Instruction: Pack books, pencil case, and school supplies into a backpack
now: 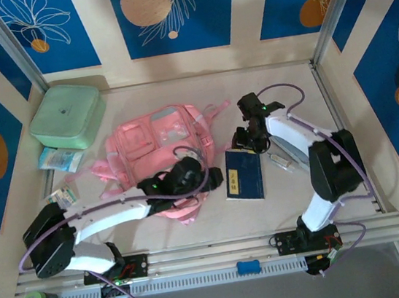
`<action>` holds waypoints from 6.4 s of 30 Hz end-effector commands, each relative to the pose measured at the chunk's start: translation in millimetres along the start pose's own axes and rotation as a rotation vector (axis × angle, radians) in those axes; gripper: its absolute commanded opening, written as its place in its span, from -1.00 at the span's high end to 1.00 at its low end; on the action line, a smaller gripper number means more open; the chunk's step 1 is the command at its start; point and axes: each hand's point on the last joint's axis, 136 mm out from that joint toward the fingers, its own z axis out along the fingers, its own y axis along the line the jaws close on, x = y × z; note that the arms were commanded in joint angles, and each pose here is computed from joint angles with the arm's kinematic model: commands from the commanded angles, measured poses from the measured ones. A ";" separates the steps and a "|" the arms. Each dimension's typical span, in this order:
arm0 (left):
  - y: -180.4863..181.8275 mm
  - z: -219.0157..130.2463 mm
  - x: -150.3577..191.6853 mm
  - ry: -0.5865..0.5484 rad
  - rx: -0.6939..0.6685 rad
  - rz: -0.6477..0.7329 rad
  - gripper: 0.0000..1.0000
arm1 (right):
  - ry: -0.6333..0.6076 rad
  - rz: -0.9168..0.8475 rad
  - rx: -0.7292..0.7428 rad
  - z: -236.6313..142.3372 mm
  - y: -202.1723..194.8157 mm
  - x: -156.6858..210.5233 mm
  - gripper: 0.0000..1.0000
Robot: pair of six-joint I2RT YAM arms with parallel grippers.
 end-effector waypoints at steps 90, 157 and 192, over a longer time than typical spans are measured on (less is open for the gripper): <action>3.9 148.0 -31.1 -0.101 -0.297 -0.069 -0.42 | 0.103 0.363 -0.105 1.1 -94.7 126.1 -0.21; 37.8 113.5 18.6 -0.031 -0.187 -0.195 0.17 | 0.185 0.197 -0.169 13.2 -68.9 113.9 -0.38; 48.6 118.1 20.3 -0.006 -0.267 -0.128 0.23 | 0.161 0.055 -0.220 -20.1 -38.8 130.2 0.46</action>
